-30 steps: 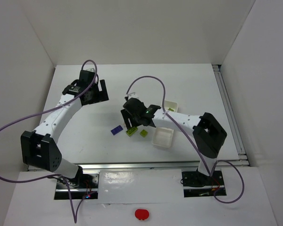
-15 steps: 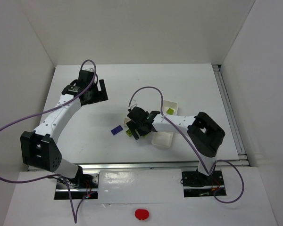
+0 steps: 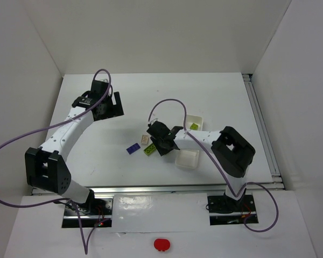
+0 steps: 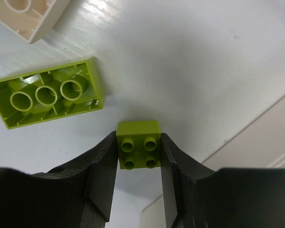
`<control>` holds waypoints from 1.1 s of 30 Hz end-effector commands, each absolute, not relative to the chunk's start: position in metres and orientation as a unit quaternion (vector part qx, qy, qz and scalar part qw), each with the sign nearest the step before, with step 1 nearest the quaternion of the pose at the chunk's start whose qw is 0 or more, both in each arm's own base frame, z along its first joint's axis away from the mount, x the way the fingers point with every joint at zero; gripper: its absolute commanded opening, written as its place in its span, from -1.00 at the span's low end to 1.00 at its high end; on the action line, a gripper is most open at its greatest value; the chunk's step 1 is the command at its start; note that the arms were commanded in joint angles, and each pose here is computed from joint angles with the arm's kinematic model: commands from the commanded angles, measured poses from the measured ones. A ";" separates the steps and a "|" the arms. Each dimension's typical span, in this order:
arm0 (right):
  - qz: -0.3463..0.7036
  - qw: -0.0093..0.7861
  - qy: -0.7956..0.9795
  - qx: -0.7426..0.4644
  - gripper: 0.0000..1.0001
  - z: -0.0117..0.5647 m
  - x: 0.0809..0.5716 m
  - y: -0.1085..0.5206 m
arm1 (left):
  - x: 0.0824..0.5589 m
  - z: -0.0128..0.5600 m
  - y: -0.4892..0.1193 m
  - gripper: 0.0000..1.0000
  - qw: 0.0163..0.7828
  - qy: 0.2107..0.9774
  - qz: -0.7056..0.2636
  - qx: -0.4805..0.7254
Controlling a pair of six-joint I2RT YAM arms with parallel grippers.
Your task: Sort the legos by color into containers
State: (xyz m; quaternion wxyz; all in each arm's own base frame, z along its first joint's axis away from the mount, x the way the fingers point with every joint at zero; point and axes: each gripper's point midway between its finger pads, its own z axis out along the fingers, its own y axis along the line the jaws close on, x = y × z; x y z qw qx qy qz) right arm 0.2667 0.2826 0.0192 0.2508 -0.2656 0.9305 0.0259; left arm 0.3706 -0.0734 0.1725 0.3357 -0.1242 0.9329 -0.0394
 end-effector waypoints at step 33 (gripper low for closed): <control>0.042 0.445 0.894 0.029 0.21 0.152 0.379 0.208 | 0.377 0.174 -0.077 0.99 0.329 0.935 -0.049 -0.124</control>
